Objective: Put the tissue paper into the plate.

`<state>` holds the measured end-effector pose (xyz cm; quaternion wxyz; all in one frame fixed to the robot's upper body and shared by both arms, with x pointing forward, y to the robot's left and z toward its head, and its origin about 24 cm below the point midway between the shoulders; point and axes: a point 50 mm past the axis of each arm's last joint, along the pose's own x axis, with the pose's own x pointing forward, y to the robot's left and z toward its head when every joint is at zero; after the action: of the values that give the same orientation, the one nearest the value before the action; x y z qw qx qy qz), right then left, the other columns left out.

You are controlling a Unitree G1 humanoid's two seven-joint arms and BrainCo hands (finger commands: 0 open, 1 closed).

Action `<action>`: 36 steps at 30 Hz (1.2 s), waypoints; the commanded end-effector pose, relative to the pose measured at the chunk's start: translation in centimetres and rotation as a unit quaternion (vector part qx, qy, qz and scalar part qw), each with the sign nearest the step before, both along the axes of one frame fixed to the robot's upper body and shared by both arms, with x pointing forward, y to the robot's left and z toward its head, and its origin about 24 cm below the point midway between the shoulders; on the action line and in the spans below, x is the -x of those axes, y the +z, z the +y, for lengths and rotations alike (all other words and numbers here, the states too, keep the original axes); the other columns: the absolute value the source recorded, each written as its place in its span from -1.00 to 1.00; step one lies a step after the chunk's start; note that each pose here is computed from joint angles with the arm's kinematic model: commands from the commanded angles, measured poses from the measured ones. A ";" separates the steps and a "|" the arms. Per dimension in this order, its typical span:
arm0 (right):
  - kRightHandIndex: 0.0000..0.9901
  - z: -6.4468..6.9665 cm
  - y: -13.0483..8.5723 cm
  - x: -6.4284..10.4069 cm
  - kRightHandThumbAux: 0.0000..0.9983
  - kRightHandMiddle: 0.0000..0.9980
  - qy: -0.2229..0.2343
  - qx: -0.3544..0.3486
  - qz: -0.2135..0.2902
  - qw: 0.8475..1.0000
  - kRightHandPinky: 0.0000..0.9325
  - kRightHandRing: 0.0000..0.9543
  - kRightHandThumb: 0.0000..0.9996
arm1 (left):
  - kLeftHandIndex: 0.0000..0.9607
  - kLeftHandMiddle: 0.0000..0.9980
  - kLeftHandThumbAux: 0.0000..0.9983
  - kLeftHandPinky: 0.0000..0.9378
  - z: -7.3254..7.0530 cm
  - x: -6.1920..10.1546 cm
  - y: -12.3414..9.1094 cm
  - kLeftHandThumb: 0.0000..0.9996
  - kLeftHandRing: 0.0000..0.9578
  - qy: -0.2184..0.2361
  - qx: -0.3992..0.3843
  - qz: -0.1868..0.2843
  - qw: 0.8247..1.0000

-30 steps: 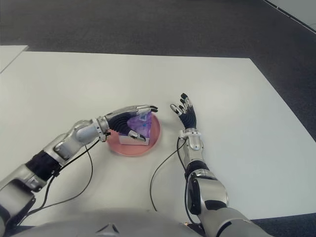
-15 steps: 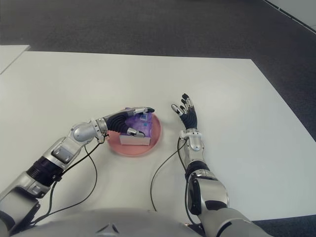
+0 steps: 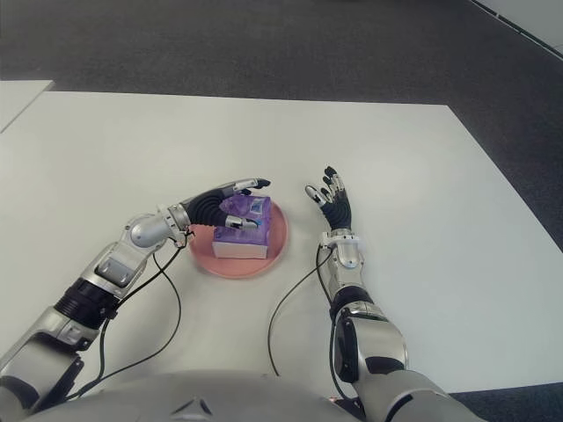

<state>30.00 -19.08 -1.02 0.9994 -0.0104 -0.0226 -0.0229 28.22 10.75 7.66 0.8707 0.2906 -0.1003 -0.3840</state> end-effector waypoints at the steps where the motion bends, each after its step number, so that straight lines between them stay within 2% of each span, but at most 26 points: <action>1: -1.00 0.2 -3.1 2.2 0.18 -1.00 -0.007 -0.016 0.075 0.997 -1.00 -1.00 -0.90 | -1.00 -1.00 -0.07 -1.00 1.6 -1.7 0.2 -1.00 -1.00 0.044 0.005 0.009 0.999; 2: -1.00 0.2 -3.1 2.2 0.18 -1.00 -0.007 -0.016 0.075 0.997 -1.00 -1.00 -0.90 | -1.00 -1.00 -0.08 -1.00 2.1 -2.0 0.6 -1.00 -1.00 0.058 0.019 0.010 0.998; 5: -1.00 0.2 -3.1 2.2 0.18 -1.00 -0.007 -0.016 0.075 0.997 -1.00 -1.00 -0.90 | -1.00 -1.00 -0.12 -1.00 5.1 -4.1 3.6 -1.00 -1.00 0.135 0.105 0.002 0.985; 6: -1.00 0.2 -3.1 2.2 0.18 -1.00 -0.007 -0.016 0.075 0.997 -1.00 -1.00 -0.90 | -1.00 -1.00 -0.13 -1.00 5.5 -4.4 4.1 -1.00 -1.00 0.146 0.118 0.000 0.982; 8: -1.00 0.3 -3.1 2.2 0.18 -1.00 -0.007 -0.016 0.075 0.997 -1.00 -1.00 -0.90 | -1.00 -1.00 -0.14 -1.00 6.0 -5.2 3.9 -1.00 -1.00 0.185 0.150 -0.014 0.971; 12: -1.00 0.3 -3.1 2.2 0.18 -1.00 -0.006 -0.016 0.075 0.997 -1.00 -1.00 -0.90 | -1.00 -1.00 -0.17 -1.00 6.9 -5.5 4.7 -1.00 -1.00 0.257 0.189 -0.063 0.946; 19: -1.00 0.4 -3.1 2.2 0.18 -1.00 -0.006 -0.016 0.075 0.997 -1.00 -1.00 -0.90 | -1.00 -1.00 -0.17 -1.00 10.3 -6.3 4.4 -1.00 -1.00 0.385 0.237 -0.095 0.887; 25: -1.00 0.4 -3.1 2.2 0.18 -1.00 -0.006 -0.016 0.075 0.997 -1.00 -1.00 -0.90 | -1.00 -1.00 -0.22 -1.00 11.7 -6.1 3.7 -1.00 -1.00 0.433 0.263 -0.108 0.855; 31: -1.00 0.4 -3.1 2.2 0.18 -1.00 -0.006 -0.015 0.074 0.997 -1.00 -1.00 -0.90 | -1.00 -1.00 -0.22 -1.00 12.9 -6.3 2.6 -1.00 -1.00 0.470 0.272 -0.104 0.833; 36: -1.00 0.3 -3.1 2.2 0.18 -1.00 -0.006 -0.015 0.074 0.997 -1.00 -1.00 -0.90 | -1.00 -1.00 -0.19 -1.00 13.3 -6.4 1.7 -1.00 -1.00 0.487 0.276 -0.095 0.823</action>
<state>29.96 -18.97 -1.10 0.9995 -0.0096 -0.0212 -0.0233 34.44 23.98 9.82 0.9745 0.0922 -0.1362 0.1527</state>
